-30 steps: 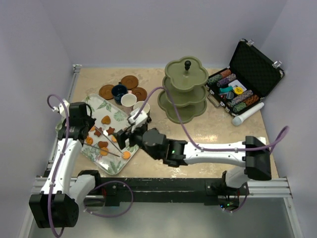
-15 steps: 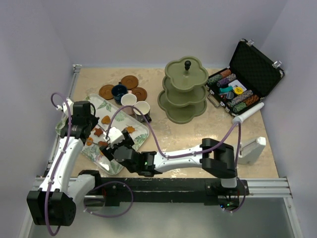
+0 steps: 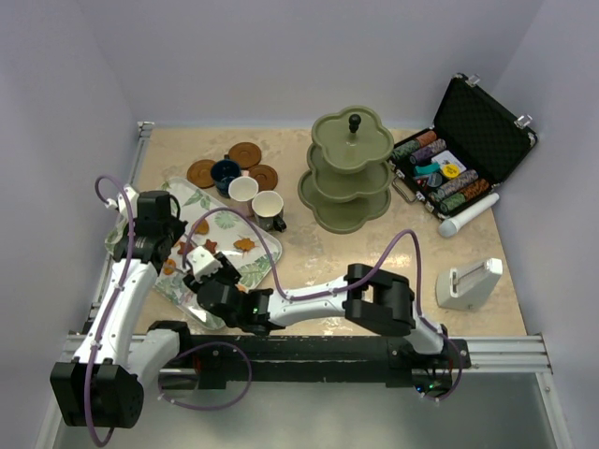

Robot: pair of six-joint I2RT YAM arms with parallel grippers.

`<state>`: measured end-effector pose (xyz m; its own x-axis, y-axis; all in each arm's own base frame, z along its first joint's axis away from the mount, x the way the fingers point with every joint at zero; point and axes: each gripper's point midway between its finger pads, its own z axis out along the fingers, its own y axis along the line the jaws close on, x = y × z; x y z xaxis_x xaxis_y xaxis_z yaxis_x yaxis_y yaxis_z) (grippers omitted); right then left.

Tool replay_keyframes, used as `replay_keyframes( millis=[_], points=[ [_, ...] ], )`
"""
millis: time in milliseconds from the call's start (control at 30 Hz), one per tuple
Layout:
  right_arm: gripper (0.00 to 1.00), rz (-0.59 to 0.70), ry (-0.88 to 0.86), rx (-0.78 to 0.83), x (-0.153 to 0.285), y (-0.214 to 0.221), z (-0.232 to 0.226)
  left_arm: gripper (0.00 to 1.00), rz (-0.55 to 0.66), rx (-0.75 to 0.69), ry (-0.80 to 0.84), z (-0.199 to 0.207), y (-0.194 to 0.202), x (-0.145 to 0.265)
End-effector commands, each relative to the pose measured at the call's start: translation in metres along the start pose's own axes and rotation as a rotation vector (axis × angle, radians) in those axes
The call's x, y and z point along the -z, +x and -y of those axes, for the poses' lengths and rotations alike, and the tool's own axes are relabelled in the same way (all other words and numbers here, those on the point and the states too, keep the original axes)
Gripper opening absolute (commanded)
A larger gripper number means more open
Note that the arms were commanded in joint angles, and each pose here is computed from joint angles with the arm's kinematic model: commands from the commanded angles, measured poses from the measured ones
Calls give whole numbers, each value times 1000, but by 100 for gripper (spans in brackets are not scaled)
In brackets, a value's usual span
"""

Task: Serve the afternoon tea
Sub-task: Pick up the clamp from the corner of the board.

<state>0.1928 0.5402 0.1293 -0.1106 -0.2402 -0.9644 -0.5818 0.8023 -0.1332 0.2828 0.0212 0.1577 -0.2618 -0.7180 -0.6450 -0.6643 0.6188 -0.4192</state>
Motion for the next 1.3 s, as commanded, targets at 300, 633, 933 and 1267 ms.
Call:
replay_keyframes(
  millis=[300,633,933,1267],
  points=[
    [19,26,-110,0,-19,-23,-3,0,99,-10,88,25,-31,13],
    [0,65,-115,-99,-17,-72,29,92,162,-277,321,82,-64,36],
    [0,77,-179,-121,-13,-122,83,100,329,-564,520,139,-125,101],
    [0,53,-279,-128,1,-148,142,100,646,-608,743,134,-150,199]
  ],
)
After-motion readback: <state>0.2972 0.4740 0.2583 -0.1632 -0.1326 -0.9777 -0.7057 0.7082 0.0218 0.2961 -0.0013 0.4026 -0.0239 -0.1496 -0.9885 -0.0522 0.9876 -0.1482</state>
